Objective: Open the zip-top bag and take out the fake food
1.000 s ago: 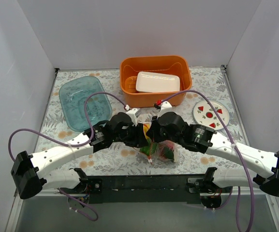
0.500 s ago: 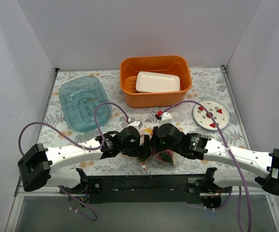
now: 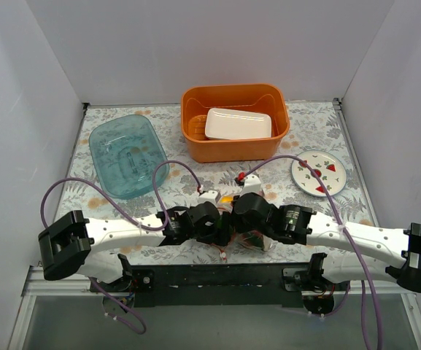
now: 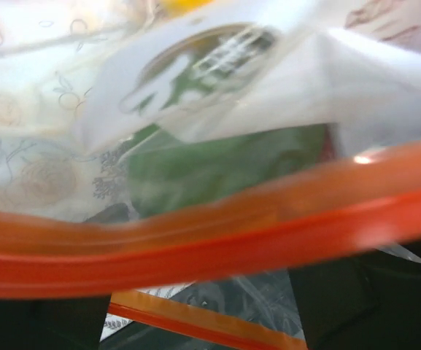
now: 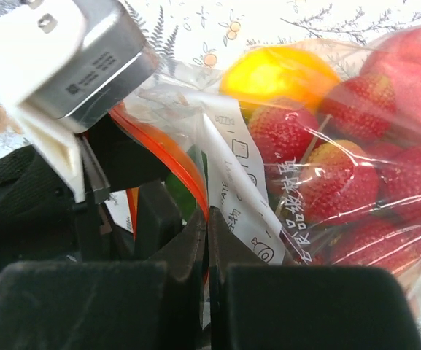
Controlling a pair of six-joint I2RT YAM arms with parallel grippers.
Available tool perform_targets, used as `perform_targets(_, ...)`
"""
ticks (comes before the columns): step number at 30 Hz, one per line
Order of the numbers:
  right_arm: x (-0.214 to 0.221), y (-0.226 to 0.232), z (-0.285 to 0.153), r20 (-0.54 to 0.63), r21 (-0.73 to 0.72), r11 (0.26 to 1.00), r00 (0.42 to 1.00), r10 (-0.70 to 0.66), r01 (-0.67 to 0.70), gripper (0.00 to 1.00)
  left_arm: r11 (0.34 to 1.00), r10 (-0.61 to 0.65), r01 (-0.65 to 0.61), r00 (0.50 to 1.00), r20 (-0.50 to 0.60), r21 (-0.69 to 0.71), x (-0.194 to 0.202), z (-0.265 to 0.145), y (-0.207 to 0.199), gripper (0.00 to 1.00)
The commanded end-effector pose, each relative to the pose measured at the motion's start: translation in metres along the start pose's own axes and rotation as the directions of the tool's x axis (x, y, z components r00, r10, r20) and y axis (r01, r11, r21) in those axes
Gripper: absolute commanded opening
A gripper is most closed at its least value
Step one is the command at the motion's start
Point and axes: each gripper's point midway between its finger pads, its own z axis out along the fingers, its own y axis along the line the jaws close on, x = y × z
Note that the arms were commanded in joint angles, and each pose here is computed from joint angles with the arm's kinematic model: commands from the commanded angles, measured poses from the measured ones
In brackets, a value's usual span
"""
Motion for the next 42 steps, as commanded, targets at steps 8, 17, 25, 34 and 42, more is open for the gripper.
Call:
perform_targets(8, -0.002, 0.022, -0.001, 0.015, -0.061, 0.998, 1.000, 0.021, -0.020, 0.01, 0.993, 0.094, -0.106, 0.979, 0.179, 0.054, -0.037, -0.001, -0.023, 0.61)
perform_targets(17, -0.002, 0.026, -0.003, 0.013, -0.058, 0.998, 1.000, 0.004, -0.004, 0.01, 0.986, 0.157, -0.165, 0.961, 0.227, 0.018, -0.046, -0.005, -0.021, 0.45)
perform_targets(25, -0.003, 0.018, -0.008, 0.010, -0.022, 1.000, 1.000, -0.014, 0.014, 0.01, 0.979, 0.167, -0.192, 0.949, 0.269, 0.072, -0.049, -0.023, -0.023, 0.32)
perform_targets(34, -0.006, 0.036, -0.021, 0.002, -0.041, 0.997, 0.998, -0.067, 0.067, 0.01, 0.970, 0.167, -0.210, 0.941, 0.295, 0.121, -0.048, -0.027, -0.028, 0.53)
perform_targets(42, 0.000, 0.031, -0.018, -0.018, -0.018, 0.998, 0.998, -0.064, 0.063, 0.01, 0.942, 0.256, -0.308, 0.918, 0.303, 0.136, -0.051, -0.017, -0.040, 0.69)
